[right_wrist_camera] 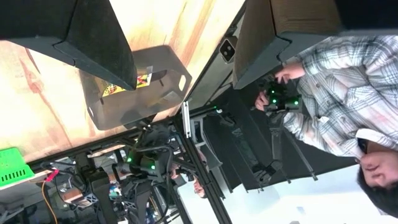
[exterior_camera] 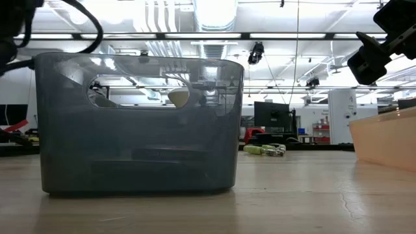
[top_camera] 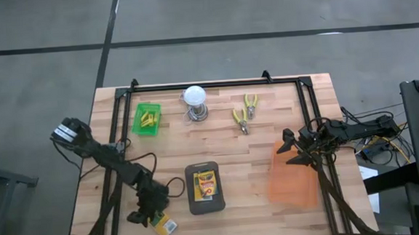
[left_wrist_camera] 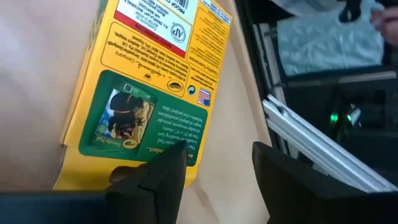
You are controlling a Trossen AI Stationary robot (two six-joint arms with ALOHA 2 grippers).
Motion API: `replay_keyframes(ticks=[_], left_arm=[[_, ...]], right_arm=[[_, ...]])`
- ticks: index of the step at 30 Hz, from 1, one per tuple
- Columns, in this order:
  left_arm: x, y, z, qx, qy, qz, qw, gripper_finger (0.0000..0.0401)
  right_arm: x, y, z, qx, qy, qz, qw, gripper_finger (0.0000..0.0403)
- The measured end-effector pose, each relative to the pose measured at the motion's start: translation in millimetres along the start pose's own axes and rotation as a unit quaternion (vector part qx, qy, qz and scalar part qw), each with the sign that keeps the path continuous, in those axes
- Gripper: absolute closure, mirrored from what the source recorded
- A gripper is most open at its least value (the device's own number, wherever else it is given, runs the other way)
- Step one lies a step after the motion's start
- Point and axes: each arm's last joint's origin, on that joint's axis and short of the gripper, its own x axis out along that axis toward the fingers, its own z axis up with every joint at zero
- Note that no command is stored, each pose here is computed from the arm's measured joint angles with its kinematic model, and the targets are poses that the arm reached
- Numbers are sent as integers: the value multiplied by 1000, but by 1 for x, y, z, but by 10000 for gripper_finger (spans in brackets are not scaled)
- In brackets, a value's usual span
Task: Pick & Place School Supplies
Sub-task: Put the yellow crayon box into the black bin
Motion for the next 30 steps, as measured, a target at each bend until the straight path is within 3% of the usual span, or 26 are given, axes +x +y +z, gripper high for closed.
replay_keyframes(ticks=[15, 22, 30], left_arm=[[-27, 29, 9, -114, -55, 36, 991, 208], [-54, 44, 15, -195, -132, 76, 969, 208], [-80, 55, 20, -257, -201, 85, 941, 208]], right_arm=[[0, 0, 0, 0, 0, 0, 1000, 137], [0, 0, 0, 0, 0, 0, 1000, 144], [0, 0, 0, 0, 1, 0, 1000, 145]])
